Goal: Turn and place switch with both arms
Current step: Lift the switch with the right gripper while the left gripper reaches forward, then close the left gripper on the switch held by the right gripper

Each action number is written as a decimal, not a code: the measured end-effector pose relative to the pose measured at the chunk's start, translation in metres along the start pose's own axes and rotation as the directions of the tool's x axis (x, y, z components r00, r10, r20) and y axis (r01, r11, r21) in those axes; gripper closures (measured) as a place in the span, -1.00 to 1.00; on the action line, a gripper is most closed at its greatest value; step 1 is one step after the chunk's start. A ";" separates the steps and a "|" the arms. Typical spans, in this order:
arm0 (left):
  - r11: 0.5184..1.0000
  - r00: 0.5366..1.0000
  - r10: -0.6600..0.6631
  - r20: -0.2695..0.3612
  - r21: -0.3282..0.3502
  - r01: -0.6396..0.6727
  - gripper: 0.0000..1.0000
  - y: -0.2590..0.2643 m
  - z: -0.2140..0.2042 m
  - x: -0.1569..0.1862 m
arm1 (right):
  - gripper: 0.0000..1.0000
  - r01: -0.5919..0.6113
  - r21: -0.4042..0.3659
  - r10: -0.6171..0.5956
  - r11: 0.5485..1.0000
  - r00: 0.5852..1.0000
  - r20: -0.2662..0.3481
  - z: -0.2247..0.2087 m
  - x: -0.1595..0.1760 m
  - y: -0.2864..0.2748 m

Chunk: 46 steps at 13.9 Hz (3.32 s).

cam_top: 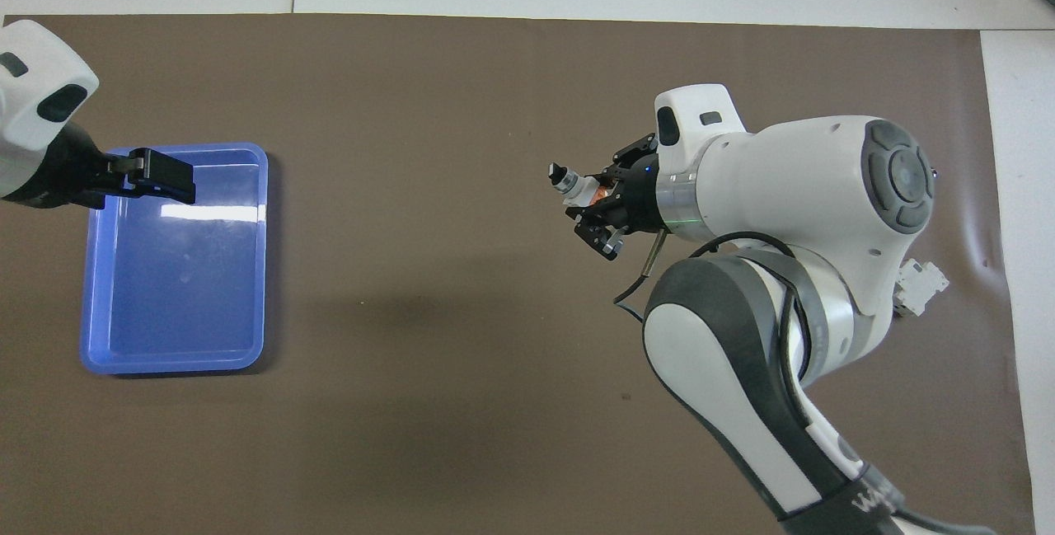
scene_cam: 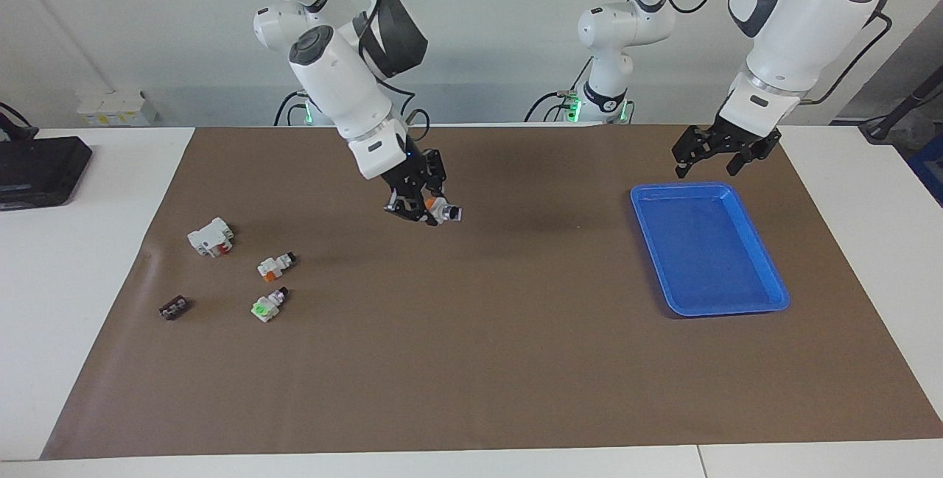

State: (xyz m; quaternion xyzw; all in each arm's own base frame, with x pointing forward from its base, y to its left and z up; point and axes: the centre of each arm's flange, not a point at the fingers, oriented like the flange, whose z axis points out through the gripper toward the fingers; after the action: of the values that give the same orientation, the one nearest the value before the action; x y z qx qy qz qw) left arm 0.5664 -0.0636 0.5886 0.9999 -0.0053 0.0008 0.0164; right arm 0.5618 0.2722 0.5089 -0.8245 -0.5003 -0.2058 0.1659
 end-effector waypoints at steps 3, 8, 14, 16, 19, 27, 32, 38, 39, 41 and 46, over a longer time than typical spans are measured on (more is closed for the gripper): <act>1.000 1.000 0.001 -0.004 0.000 -0.001 -1.00 0.001 -0.002 -0.001 | 0.18 0.145 -0.047 -0.149 0.988 0.986 -0.079 0.002 0.036 -0.032; 0.984 0.999 -0.050 0.017 -0.171 0.052 -1.00 0.025 -0.006 -0.006 | 0.18 0.274 -0.109 -0.283 0.956 0.957 -0.071 0.003 0.063 -0.064; 0.871 0.987 -0.128 0.101 -0.464 0.161 -0.99 0.056 -0.008 -0.009 | 0.18 0.280 -0.155 -0.292 0.947 0.954 -0.067 -0.006 0.095 -0.099; 0.801 0.977 -0.144 0.160 -0.561 0.210 -0.98 0.064 -0.004 -0.011 | 0.18 0.278 -0.157 -0.291 0.948 0.954 -0.067 -0.007 0.095 -0.098; 0.694 0.963 -0.154 0.223 -0.669 0.266 -0.84 0.070 0.000 -0.012 | 0.18 0.277 -0.157 -0.290 0.948 0.955 -0.067 -0.007 0.095 -0.098; 0.572 0.946 -0.170 0.277 -0.753 0.324 -0.22 0.093 -0.005 -0.012 | 0.18 0.301 -0.177 -0.314 0.937 0.948 -0.050 -0.008 0.096 -0.098; 0.568 0.928 -0.194 0.317 -0.736 0.370 0.10 0.131 -0.003 -0.019 | 0.18 0.298 -0.184 -0.314 0.936 0.947 -0.062 -0.008 0.098 -0.101; 0.571 0.920 -0.197 0.338 -0.724 0.388 0.27 0.132 0.007 -0.020 | 0.18 0.298 -0.185 -0.314 0.936 0.947 -0.062 -0.008 0.098 -0.101; 0.571 0.918 -0.197 0.343 -0.721 0.392 0.28 0.132 0.010 -0.021 | 0.18 0.298 -0.185 -0.314 0.936 0.947 -0.062 -0.008 0.098 -0.101; 0.572 0.917 -0.198 0.346 -0.719 0.395 0.37 0.132 0.012 -0.021 | 0.18 0.298 -0.184 -0.314 0.937 0.948 -0.062 -0.008 0.098 -0.101; 0.573 0.917 -0.198 0.346 -0.719 0.394 0.66 0.132 0.011 -0.022 | 0.18 0.293 -0.183 -0.309 0.938 0.949 -0.061 -0.007 0.098 -0.101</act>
State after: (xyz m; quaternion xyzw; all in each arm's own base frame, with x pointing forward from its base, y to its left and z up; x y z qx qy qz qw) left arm 0.5427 -0.1955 0.5817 0.8732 0.1615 -0.1184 0.4444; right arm 0.5115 0.3878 0.5710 -0.7394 -0.5931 -0.3077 0.0830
